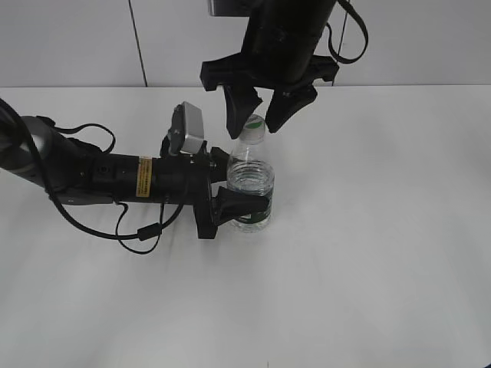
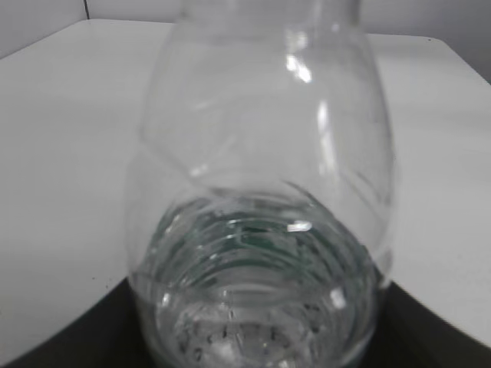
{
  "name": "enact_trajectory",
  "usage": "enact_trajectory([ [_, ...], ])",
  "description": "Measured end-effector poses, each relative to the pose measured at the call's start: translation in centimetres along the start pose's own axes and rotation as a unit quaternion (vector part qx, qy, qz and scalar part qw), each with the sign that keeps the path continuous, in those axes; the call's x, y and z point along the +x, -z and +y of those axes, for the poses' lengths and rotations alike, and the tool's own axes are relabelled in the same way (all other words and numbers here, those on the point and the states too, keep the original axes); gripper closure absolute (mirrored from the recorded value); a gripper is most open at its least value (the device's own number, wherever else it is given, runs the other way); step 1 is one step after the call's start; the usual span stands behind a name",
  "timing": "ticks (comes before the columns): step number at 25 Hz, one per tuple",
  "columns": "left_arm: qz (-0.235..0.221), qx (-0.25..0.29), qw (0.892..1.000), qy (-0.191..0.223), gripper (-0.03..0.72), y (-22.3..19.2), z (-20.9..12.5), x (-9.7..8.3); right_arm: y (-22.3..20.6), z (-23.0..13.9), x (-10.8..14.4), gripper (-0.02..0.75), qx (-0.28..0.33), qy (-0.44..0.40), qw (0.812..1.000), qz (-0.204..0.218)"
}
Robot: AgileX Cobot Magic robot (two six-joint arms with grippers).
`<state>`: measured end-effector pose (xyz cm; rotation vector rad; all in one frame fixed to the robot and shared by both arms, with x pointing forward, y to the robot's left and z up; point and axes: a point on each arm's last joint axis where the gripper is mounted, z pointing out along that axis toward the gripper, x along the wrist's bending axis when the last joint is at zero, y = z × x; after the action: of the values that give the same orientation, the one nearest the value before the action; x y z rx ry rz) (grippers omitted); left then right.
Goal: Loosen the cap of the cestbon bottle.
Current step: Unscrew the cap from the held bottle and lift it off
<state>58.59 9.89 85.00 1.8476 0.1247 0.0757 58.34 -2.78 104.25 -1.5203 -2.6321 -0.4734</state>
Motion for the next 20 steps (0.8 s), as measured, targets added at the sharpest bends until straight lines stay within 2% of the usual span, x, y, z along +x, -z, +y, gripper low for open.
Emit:
enact_trajectory([
  [5,0.0,0.0,1.0,0.0,0.275,0.0,0.0,0.0,0.0,0.0,-0.05,0.441,0.0,0.001,1.0,-0.003],
  [12,0.0,0.0,1.0,0.0,0.275,0.0,0.0,0.0,0.0,0.0,-0.06,0.441,0.0,0.031,0.999,-0.003],
  [16,0.0,0.0,1.0,0.0,0.275,0.0,0.0,-0.01,0.0,0.0,-0.06,0.441,0.0,0.149,0.989,-0.003],
  [18,0.0,0.0,1.0,0.0,0.275,0.0,0.0,-0.01,0.0,0.0,-0.07,0.442,0.001,0.226,0.974,-0.004],
  [20,-0.001,0.0,1.0,0.0,0.275,0.0,-0.01,-0.02,0.0,0.0,-0.08,0.442,0.001,0.318,0.948,-0.004],
])
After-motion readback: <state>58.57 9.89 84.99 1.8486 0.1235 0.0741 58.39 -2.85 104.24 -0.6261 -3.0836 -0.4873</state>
